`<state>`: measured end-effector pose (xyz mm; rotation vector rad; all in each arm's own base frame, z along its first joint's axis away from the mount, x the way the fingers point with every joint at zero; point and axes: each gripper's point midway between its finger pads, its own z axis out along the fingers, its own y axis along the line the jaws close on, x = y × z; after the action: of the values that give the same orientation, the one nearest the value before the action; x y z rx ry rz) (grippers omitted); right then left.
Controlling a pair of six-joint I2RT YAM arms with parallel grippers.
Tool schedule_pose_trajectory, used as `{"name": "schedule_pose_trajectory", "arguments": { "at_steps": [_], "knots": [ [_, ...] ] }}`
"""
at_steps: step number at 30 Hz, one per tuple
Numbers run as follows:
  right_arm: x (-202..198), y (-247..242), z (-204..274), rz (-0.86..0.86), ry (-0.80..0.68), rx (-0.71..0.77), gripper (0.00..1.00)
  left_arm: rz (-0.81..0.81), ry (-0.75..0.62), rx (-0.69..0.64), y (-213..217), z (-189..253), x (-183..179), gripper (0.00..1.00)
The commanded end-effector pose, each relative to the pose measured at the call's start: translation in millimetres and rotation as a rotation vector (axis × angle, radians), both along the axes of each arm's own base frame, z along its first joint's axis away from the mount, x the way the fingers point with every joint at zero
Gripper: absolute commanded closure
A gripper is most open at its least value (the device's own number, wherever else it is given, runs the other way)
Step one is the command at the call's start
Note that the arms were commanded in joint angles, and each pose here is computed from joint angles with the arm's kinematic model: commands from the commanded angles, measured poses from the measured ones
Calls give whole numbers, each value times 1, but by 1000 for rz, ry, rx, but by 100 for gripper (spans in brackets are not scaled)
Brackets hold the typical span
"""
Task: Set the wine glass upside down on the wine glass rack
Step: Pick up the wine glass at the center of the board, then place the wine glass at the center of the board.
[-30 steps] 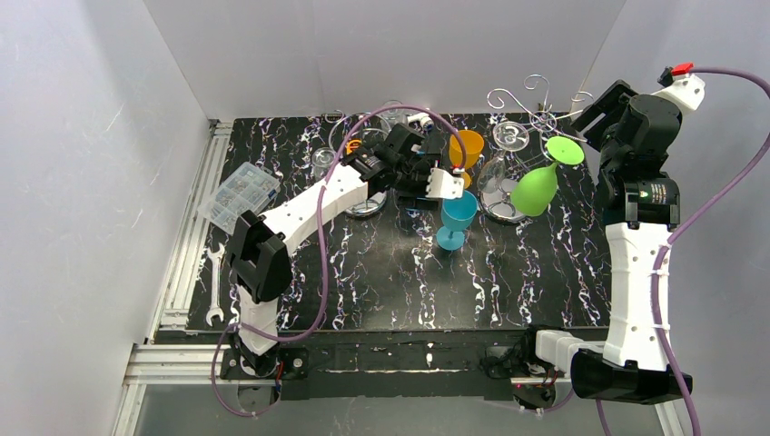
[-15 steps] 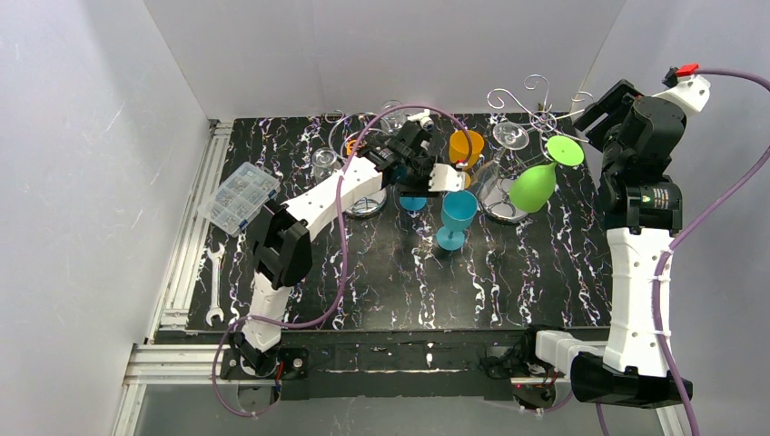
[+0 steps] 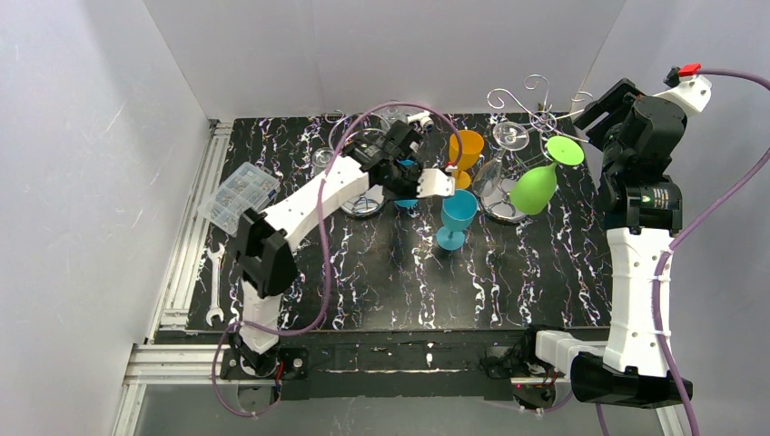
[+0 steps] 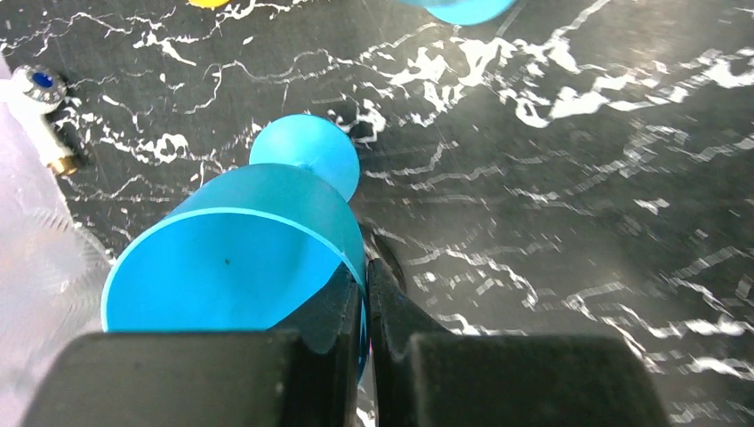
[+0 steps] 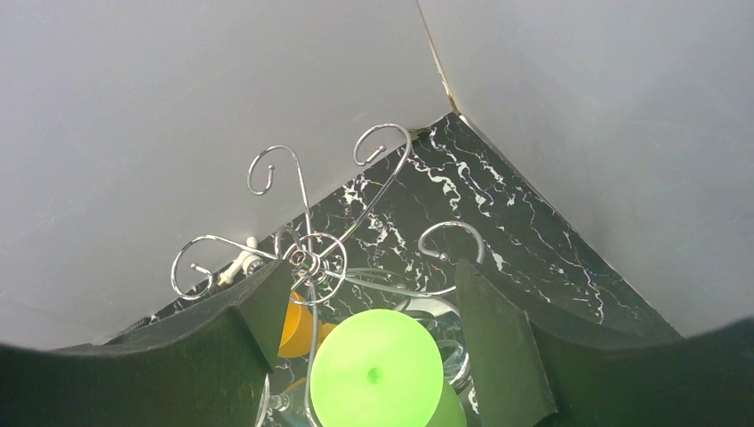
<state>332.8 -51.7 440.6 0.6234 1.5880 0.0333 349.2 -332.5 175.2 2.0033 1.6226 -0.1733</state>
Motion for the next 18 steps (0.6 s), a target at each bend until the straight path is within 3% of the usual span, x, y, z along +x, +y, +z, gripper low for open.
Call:
{"name": "schedule_pose_trajectory", "arguments": {
  "at_steps": [1, 6, 9, 18],
  "knots": [
    [-2, 1, 23, 6, -84, -2, 24, -43, 36, -69, 39, 76, -68, 100],
    [0, 3, 23, 14, -83, 4, 24, -48, 198, -55, 87, 85, -144, 100],
    [0, 3, 24, 15, -83, 5, 23, -64, 215, -50, 112, 77, -173, 100],
    [-4, 4, 32, 20, -95, 7, 21, -93, 313, -144, 104, 77, -200, 100]
  ]
}}
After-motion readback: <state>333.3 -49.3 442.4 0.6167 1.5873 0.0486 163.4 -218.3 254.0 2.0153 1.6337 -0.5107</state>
